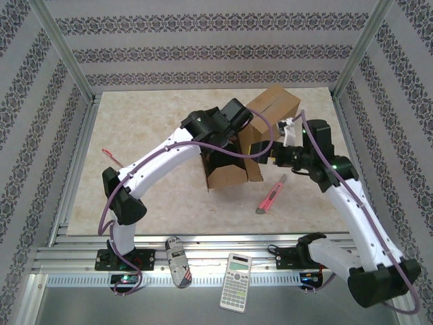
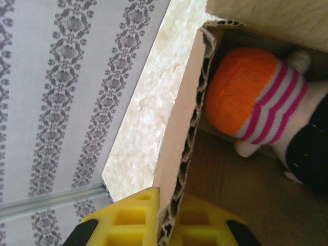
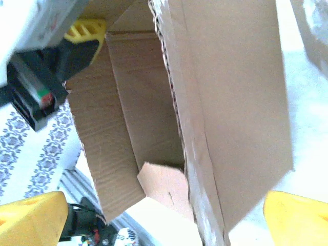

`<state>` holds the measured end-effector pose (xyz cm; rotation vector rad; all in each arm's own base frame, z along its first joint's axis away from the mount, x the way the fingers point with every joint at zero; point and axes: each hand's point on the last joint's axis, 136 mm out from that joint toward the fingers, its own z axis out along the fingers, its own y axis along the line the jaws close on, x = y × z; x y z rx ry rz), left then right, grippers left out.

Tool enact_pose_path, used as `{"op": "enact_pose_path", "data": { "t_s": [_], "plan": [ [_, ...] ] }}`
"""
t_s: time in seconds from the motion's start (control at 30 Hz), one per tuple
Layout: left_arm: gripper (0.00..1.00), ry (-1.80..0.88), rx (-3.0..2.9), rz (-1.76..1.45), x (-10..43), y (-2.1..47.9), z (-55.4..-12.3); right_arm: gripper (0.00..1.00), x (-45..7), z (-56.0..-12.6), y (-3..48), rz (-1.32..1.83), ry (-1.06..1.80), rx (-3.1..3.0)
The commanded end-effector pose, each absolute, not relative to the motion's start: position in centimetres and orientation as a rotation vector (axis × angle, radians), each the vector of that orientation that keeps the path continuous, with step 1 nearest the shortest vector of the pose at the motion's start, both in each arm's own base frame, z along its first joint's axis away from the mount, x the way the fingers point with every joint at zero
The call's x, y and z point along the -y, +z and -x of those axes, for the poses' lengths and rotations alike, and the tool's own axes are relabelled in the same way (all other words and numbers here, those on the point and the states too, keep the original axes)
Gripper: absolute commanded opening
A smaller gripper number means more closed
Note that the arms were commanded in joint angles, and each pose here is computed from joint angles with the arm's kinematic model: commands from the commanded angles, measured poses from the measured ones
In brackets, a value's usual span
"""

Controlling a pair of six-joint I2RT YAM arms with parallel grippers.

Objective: Unpack the express box

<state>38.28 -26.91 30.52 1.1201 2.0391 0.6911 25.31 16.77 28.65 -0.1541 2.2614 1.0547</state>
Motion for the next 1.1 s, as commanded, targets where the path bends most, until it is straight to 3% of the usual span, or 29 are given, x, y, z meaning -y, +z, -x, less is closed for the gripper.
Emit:
{"op": "enact_pose_path", "data": {
  "t_s": [0.0,0.07,0.13,0.23,0.3,1.07],
  "plan": [
    [0.00,0.731,-2.151,-1.020,24.4,30.7,-37.5,0.95,-15.5,-23.4,28.9,0.242,0.922,-2.255],
    [0.00,0.701,-2.190,-0.987,24.0,31.0,-37.1,0.87,-15.2,-22.7,29.2,0.274,0.890,-2.224],
    [0.00,0.669,-2.228,-0.953,23.7,31.2,-36.8,0.71,-15.0,-22.3,29.5,0.307,0.850,-2.194],
    [0.00,0.607,-2.286,-0.906,23.3,31.3,-36.3,0.32,-15.2,-22.0,29.4,0.375,0.788,-2.168],
    [0.00,0.567,-2.317,-0.888,23.2,31.2,-36.1,0.00,-15.6,-22.1,29.3,0.422,0.733,-2.152],
    [0.00,0.281,-2.551,-0.665,22.8,29.2,-34.5,0.00,-27.5,-27.6,25.2,0.980,0.228,-1.921]
  ]
}}
